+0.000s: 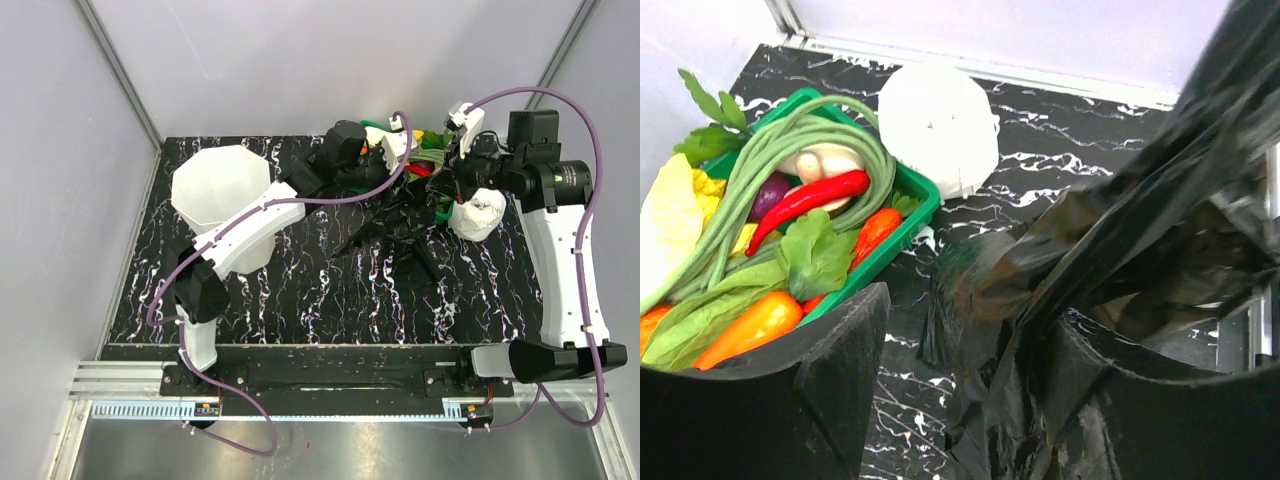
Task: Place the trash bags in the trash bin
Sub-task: Unfold the trash bag at the center of the board.
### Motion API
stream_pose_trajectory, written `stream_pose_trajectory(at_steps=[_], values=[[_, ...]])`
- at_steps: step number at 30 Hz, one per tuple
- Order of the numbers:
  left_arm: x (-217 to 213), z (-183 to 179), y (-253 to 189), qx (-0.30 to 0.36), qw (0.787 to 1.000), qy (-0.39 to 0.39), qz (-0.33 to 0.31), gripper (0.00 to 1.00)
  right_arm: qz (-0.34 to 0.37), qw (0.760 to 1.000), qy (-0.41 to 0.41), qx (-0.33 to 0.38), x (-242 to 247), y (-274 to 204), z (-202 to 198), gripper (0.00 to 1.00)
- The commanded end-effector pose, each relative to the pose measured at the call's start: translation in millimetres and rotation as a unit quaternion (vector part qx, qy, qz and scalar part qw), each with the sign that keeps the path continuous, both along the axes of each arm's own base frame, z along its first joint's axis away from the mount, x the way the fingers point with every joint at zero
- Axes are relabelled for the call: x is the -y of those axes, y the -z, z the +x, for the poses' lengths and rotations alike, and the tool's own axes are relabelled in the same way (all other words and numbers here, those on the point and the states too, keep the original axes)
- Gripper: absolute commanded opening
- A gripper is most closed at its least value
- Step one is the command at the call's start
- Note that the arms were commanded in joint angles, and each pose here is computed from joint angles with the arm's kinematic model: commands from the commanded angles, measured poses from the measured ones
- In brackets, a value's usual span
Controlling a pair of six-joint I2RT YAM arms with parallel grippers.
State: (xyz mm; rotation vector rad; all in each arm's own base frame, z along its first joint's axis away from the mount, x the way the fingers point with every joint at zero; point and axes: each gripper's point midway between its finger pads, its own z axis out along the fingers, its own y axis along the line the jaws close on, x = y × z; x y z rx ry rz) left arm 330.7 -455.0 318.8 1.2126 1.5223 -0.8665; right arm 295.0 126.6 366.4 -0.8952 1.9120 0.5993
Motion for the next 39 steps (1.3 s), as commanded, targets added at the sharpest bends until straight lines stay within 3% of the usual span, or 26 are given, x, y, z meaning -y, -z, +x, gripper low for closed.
stream_pose_trajectory(at_steps=[1, 5, 9, 12, 15, 22, 23, 29, 31, 34, 39], values=[[0.9, 8.1, 0.2, 0.036, 0.999, -0.01, 0.001, 0.61, 0.019, 0.999, -0.009, 0.041, -4.6, -31.7, -11.7, 0.0], [0.6, -0.7, 15.2, 0.021, 1.0, 0.011, 0.01, 0.6, 0.021, 0.998, -0.005, 0.052, -4.3, -38.9, -11.2, 0.0], [-1.9, -5.7, 28.6, 0.018, 0.999, 0.023, 0.024, 0.38, 0.014, 0.998, 0.0, 0.06, -1.4, -40.4, -11.1, 0.0], [-6.3, -5.2, 34.3, 0.017, 0.999, 0.025, 0.028, 0.3, 0.007, 0.998, 0.003, 0.06, 0.7, -37.7, -10.8, 0.0], [-9.6, -3.4, 33.7, 0.01, 0.999, 0.024, 0.027, 0.03, 0.004, 0.998, 0.008, 0.058, 2.6, -35.5, -9.8, 0.0], [-43.9, 3.8, -7.9, 0.015, 1.0, -0.011, 0.009, 0.0, -0.023, 0.995, 0.088, 0.052, 23.1, -25.1, 16.2, 0.0], [-49.6, 7.8, -13.3, 0.015, 1.0, -0.024, 0.006, 0.0, -0.023, 0.993, 0.102, 0.052, 25.8, -25.8, 21.3, 0.04], [-80.6, 28.3, -41.0, 0.018, 0.993, -0.113, -0.004, 0.0, -0.019, 0.99, 0.135, 0.043, 30.8, -27.7, 38.4, 0.69], [-86.6, 32.0, -47.7, 0.02, 0.99, -0.136, -0.005, 0.0, -0.006, 0.992, 0.115, 0.044, 23.0, -33.7, 34.5, 0.83], [-94.3, 41.4, -50.7, 0.014, 0.984, -0.178, 0.0, 0.0, 0.027, 0.996, 0.071, 0.046, 5.5, -47.8, 23.3, 0.84], [-107.7, 63.7, -51.4, 0.005, 0.967, -0.253, 0.012, 0.0, 0.06, 0.998, -0.021, 0.017, -35.7, -51.0, -0.2, 0.78]])
